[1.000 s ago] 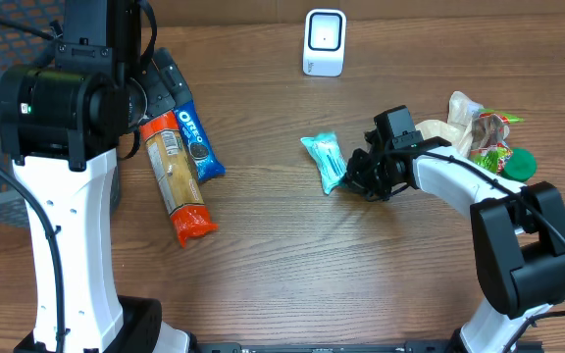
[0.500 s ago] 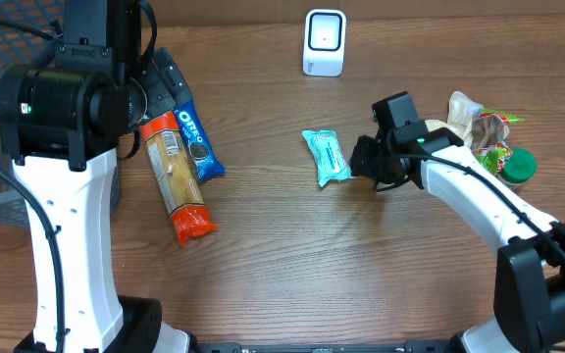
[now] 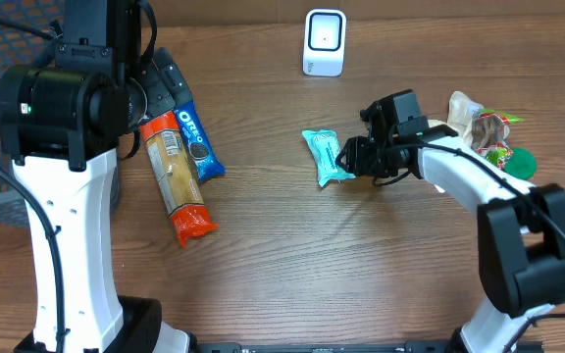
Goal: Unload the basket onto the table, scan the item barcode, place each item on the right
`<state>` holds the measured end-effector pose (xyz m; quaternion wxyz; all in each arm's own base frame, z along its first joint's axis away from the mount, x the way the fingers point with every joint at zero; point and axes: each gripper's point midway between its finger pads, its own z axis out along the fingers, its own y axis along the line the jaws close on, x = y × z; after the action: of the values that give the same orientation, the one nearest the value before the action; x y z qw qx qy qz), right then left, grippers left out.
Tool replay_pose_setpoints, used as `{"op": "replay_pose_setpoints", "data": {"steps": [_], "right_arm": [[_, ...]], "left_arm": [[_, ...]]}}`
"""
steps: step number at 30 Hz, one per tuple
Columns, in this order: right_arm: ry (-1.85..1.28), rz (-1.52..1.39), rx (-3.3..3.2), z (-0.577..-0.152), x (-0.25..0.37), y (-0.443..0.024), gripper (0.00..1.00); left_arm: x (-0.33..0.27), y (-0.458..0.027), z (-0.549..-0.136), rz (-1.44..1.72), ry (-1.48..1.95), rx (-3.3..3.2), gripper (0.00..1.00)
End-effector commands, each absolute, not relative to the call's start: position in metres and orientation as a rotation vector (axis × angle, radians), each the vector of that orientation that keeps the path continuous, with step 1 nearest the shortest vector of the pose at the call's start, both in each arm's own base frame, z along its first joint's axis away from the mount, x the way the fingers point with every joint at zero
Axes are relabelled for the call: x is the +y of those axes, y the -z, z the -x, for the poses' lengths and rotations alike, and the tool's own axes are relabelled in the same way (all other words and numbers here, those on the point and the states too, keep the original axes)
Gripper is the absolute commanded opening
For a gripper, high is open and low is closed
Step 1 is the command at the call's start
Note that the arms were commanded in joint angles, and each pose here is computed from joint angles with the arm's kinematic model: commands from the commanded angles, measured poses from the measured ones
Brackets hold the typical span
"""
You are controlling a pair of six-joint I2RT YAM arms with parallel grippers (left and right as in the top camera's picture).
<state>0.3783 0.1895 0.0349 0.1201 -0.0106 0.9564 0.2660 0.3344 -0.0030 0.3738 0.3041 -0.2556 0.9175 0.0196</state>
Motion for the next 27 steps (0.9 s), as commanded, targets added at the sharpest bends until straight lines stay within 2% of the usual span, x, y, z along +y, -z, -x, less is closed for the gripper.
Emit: {"op": "replay_pose_setpoints", "data": {"steps": [1,5,13,17,22,27], "right_arm": [[-0.793,0.139,2.747,-0.385,0.196,-0.040,0.48],[-0.800,0.146,2.721,-0.390,0.198,-0.042,0.44],[-0.809,0.144,2.785,-0.383,0.203,-0.015,0.42],[-0.809,0.139,2.793,-0.382,0.203,-0.013,0.33],[-0.809,0.131,2.801,-0.380,0.203,-0.012,0.04],[-0.808,0.085,2.825,-0.376,0.200,-0.016,0.04]], "left_arm": [[0.001,-0.376,-0.332,0.705,-0.063,2.414,1.00],[0.001,-0.376,-0.332,0.705,-0.062,2.415,1.00],[0.001,-0.376,-0.332,0.705,-0.063,2.414,1.00],[0.001,-0.376,-0.332,0.706,-0.062,2.414,1.00],[0.001,-0.376,-0.332,0.705,-0.063,2.414,1.00],[0.001,-0.376,-0.332,0.705,-0.063,2.414,1.00]]}}
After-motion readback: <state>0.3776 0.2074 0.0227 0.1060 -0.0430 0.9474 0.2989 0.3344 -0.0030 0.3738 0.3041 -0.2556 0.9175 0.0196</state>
